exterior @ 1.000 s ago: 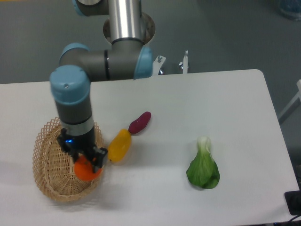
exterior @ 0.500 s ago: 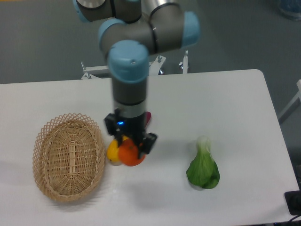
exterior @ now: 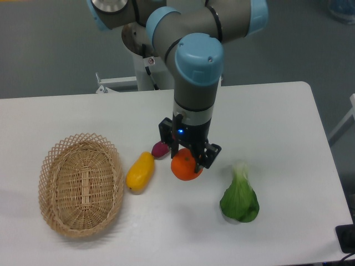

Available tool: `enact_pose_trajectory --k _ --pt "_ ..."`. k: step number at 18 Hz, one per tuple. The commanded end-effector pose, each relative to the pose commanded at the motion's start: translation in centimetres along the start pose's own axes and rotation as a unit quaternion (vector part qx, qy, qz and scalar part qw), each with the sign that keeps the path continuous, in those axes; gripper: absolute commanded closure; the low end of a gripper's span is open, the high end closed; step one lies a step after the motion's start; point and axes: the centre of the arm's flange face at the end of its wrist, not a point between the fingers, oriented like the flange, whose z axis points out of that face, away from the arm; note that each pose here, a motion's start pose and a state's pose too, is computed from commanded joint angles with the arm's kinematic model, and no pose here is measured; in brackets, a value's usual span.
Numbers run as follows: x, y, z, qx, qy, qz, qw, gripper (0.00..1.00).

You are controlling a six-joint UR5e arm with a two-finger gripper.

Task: Pick up the orange from the basket
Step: 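Lift the held orange out of the basket and carry it beside the pepper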

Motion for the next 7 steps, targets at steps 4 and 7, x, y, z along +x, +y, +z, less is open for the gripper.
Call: enact_pose_trajectory --k 4,7 --pt "-0.05 0.09 0.05 0.000 0.000 0.001 1.0000 0.44" --pt "-0.09 0.17 0.11 0.000 0.001 0.000 1.0000 0.44"
